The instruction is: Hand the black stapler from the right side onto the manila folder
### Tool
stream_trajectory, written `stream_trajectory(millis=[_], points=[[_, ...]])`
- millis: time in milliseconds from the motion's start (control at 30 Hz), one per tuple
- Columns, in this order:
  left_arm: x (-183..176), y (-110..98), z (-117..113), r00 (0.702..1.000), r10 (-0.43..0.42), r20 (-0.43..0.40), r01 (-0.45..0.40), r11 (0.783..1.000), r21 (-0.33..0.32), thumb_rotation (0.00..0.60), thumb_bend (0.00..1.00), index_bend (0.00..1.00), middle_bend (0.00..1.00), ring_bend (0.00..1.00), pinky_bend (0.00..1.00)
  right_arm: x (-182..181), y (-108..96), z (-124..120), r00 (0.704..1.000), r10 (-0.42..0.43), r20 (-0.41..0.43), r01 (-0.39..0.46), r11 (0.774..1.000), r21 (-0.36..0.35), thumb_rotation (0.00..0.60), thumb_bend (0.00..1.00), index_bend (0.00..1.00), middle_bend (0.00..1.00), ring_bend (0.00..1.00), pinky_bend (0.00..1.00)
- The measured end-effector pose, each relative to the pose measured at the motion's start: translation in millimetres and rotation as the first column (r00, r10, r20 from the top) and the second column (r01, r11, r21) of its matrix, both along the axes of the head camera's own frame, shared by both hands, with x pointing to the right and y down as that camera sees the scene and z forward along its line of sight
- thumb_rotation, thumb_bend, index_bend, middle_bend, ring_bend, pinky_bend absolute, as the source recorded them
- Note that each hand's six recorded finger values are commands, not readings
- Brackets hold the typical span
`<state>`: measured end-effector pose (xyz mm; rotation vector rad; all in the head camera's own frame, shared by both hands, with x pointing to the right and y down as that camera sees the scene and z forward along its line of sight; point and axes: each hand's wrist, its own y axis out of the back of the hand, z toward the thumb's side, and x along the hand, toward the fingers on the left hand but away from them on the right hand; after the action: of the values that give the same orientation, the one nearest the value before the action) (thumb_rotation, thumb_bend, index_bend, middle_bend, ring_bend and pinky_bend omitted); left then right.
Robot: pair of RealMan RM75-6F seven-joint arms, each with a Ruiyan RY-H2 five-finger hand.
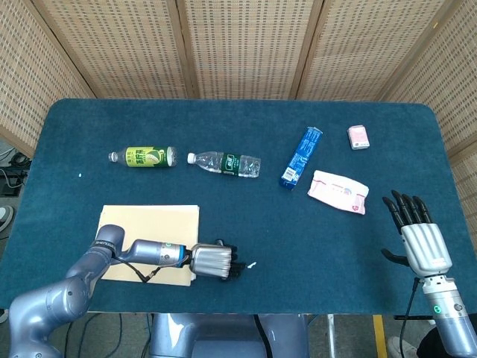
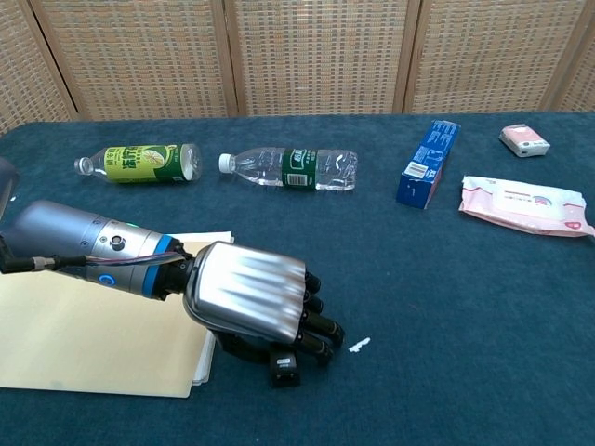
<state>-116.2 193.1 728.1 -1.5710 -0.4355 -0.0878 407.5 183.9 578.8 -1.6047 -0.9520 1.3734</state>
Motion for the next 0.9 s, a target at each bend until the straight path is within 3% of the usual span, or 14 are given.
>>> stream_trajectory(millis=[167, 533, 733, 900], points=[[-3, -6, -8, 0.999, 0.012, -0.036, -0.011, 1.0, 0.027, 0.6, 0.57, 0.77, 0.58, 0.64, 0.6, 0, 0, -1, 1.0, -0.001, 0.003, 0.001, 1.0, 0.001, 0.6, 0.0, 0.0, 0.0, 0.0, 0.0], [-17, -27, -23, 0.998, 0.012, -0.057, -0.008, 0.997, 0.074, 0.6, 0.57, 0.78, 0.58, 0.64, 0.6, -2, 1, -3, 1.0, -0.002, 0.01, 0.002, 1.0, 0.001, 0.6, 0.0, 0.0, 0.0, 0.0, 0.0], [-51, -52, -39, 0.995, -0.081, -0.064, 0.086, 0.993, 0.082, 0.6, 0.57, 0.78, 0.58, 0.64, 0.6, -3, 2, -2, 1.0, -0.008, 0.015, 0.008, 1.0, -0.005, 0.6, 0.0, 0.0, 0.0, 0.0, 0.0], [-105, -61, -44, 0.975, -0.221, -0.028, 0.222, 0.973, 0.061, 0.6, 0.57, 0.79, 0.58, 0.64, 0.6, -7, 4, -5, 1.0, -0.02, 0.021, 0.02, 1.0, -0.001, 0.6, 0.0, 0.0, 0.0, 0.0, 0.0]])
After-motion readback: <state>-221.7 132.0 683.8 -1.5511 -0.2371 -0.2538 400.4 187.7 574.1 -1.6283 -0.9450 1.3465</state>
